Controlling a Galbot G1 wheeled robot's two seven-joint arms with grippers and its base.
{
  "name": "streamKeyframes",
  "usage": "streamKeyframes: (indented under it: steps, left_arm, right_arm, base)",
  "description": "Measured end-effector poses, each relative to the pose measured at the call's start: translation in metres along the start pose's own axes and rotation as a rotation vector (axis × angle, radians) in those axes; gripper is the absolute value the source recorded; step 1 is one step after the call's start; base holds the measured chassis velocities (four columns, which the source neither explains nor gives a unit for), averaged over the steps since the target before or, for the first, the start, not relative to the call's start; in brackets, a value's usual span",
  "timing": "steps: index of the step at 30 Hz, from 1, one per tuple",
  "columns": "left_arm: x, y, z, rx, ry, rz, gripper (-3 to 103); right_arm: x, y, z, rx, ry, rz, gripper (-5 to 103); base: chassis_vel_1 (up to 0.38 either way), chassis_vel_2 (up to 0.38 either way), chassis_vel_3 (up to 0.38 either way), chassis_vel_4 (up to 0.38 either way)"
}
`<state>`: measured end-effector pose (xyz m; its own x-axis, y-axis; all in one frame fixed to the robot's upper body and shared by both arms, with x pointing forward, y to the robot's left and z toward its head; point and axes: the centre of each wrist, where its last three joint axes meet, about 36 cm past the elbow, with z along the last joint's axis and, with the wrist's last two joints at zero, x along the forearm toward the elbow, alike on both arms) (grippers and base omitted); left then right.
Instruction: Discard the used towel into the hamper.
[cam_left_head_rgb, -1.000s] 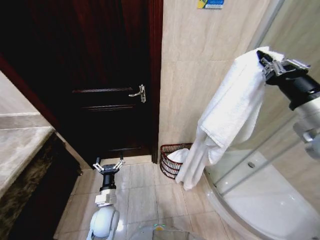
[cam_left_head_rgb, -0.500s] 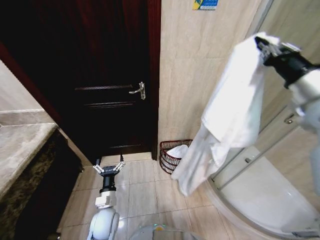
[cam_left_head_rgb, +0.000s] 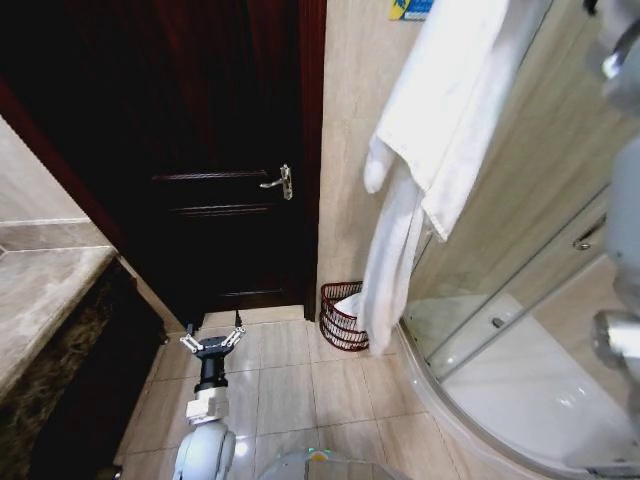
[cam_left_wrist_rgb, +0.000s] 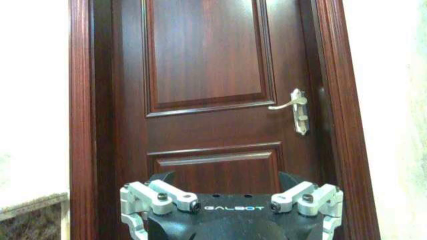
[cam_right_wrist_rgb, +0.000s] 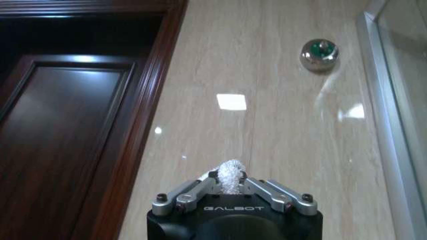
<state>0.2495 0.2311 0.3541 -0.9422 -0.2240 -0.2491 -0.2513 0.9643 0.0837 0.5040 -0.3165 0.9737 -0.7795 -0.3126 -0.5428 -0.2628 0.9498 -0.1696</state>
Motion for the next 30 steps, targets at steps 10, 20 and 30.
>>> streamKeyframes:
  steps: [10, 20, 30]
  left_arm:
    - [0.0, 0.001, -0.001, 0.002, -0.002, -0.017, 100]
    - [0.003, 0.003, -0.002, 0.004, -0.025, -0.035, 100]
    - [0.001, -0.003, 0.002, 0.026, -0.038, -0.05, 100]
  right_arm:
    - [-0.085, -0.014, -0.028, 0.056, -0.026, 0.063, 5]
    - [-0.139, -0.01, -0.05, 0.089, -0.032, 0.11, 5]
    - [-0.128, 0.016, 0.072, 0.058, 0.091, 0.089, 5]
  base:
    - [0.0, 0.0, 0.0, 0.0]
    - [0.0, 0.0, 0.0, 0.0]
    - [0.0, 0.0, 0.0, 0.0]
